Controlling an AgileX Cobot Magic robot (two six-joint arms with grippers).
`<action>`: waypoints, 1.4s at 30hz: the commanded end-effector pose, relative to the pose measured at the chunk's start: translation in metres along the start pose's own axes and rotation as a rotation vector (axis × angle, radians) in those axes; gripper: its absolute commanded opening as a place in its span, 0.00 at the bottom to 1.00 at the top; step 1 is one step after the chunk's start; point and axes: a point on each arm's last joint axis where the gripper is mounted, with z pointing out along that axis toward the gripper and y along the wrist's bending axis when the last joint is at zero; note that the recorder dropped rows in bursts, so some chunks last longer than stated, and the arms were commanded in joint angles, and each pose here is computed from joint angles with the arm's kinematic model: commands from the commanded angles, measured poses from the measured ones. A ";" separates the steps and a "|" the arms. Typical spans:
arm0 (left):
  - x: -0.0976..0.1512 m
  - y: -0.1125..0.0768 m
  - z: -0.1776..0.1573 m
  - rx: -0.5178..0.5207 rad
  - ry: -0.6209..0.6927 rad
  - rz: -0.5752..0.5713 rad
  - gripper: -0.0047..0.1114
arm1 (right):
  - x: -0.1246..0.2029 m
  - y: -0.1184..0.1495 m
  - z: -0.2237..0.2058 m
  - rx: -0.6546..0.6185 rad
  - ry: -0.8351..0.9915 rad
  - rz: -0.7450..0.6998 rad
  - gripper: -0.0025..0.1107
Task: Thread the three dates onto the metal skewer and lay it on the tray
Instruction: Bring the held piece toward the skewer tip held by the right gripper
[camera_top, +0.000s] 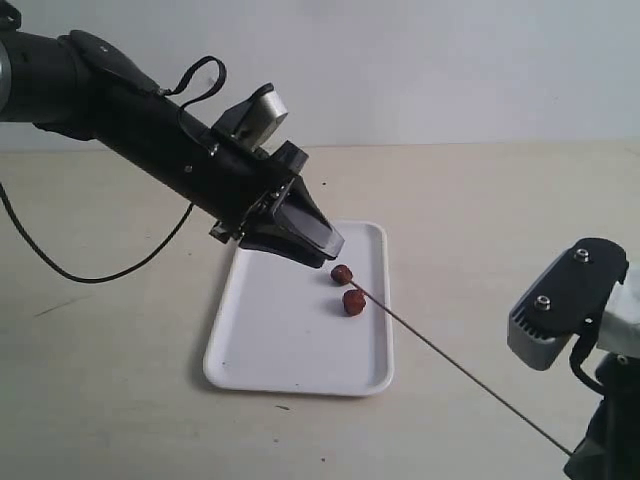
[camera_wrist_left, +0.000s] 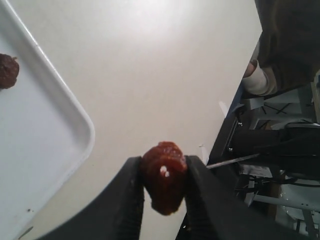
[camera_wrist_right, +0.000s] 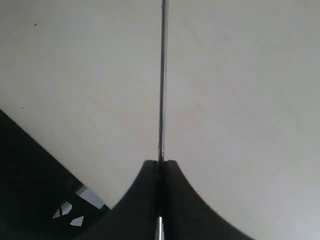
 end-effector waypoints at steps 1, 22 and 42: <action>0.000 -0.006 -0.001 0.016 -0.012 -0.011 0.29 | -0.003 0.002 -0.003 -0.017 -0.022 -0.018 0.02; 0.000 -0.006 -0.001 0.010 -0.007 -0.016 0.29 | 0.000 -0.012 -0.008 0.144 -0.036 -0.048 0.02; 0.000 -0.016 -0.010 -0.001 -0.022 0.022 0.29 | 0.019 -0.007 0.000 0.113 -0.178 -0.113 0.02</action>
